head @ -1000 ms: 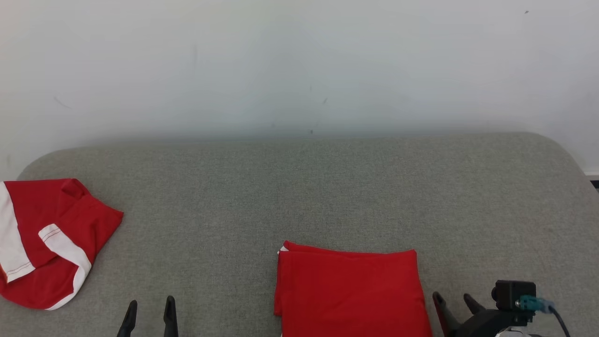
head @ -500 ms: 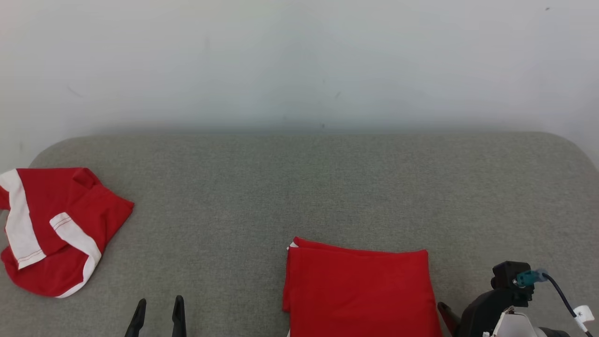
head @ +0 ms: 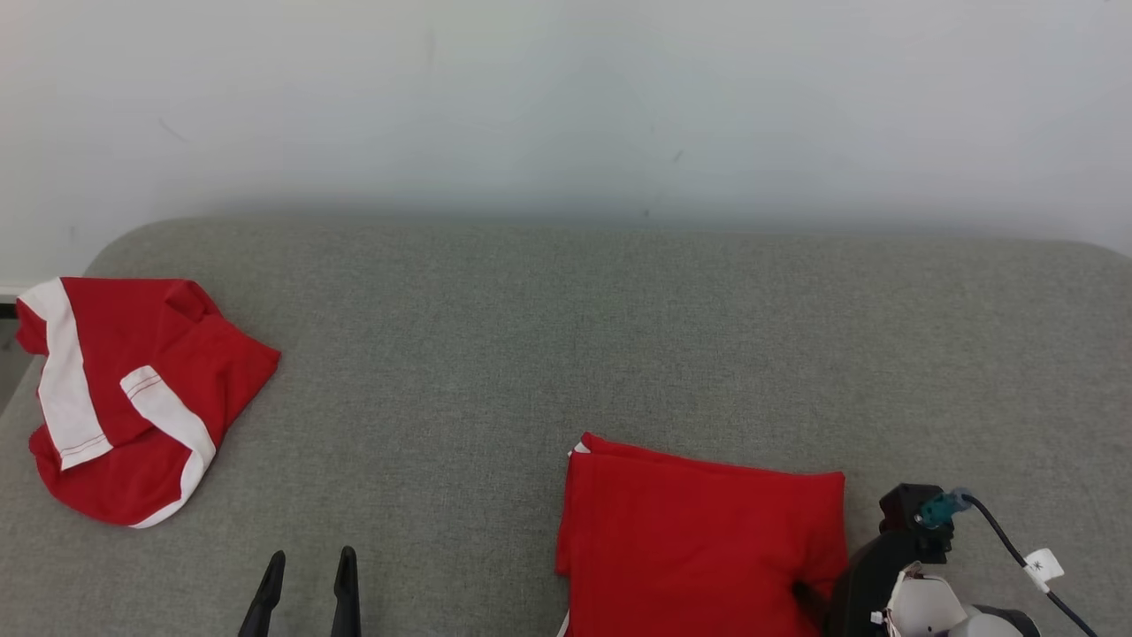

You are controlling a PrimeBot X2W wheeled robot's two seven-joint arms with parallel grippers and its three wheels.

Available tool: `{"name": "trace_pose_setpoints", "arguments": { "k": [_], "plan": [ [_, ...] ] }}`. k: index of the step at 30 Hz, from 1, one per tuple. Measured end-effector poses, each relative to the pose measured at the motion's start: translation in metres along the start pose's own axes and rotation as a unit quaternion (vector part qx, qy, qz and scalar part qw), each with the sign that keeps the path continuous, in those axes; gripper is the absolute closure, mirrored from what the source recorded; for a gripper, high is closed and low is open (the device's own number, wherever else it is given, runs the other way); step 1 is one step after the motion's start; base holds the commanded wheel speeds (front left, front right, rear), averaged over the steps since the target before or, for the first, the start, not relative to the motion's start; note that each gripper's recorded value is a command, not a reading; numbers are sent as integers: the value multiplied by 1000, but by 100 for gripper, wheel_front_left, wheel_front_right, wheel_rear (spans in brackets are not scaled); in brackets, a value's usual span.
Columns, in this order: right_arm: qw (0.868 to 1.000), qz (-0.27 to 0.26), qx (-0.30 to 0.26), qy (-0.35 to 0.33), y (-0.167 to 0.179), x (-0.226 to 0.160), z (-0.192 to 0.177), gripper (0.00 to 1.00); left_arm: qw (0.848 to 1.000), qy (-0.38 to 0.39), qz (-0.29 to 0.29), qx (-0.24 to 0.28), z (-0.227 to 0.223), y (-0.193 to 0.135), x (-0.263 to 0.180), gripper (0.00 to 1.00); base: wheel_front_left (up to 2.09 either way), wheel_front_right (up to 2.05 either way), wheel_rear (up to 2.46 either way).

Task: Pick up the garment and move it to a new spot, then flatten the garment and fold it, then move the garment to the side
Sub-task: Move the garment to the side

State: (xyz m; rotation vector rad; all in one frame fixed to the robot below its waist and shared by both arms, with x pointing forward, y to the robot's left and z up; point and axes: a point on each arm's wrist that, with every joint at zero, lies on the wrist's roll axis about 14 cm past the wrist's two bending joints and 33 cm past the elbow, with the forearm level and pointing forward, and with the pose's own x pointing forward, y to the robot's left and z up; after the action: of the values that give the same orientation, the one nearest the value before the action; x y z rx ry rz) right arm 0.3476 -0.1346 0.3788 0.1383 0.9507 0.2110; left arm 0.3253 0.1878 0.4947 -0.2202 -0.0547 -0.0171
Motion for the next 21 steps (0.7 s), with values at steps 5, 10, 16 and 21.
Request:
{"name": "trace_pose_setpoints", "arguments": {
  "k": [5, 10, 16, 21],
  "plan": [
    [1000, 3, -17, 11, 5, 10, 2, 0, 1000, 5, 2, 0, -3, 1, 2, 0, 0, 0, 0],
    [999, -6, -29, 18, 3, 15, 4, 73, 1000, 6, 1, -4, -4, 0, 5, 0, 0, 0, 0],
    [998, -34, -55, 2, -6, 16, 16, 100, 1000, 11, 0, -4, -7, 0, 9, 0, 0, 0, 0],
    [990, -114, -82, -26, -45, 6, 48, 100, 1000, 9, -11, -2, -6, -5, 22, 0, 0, 0, 0]
  ]
}}
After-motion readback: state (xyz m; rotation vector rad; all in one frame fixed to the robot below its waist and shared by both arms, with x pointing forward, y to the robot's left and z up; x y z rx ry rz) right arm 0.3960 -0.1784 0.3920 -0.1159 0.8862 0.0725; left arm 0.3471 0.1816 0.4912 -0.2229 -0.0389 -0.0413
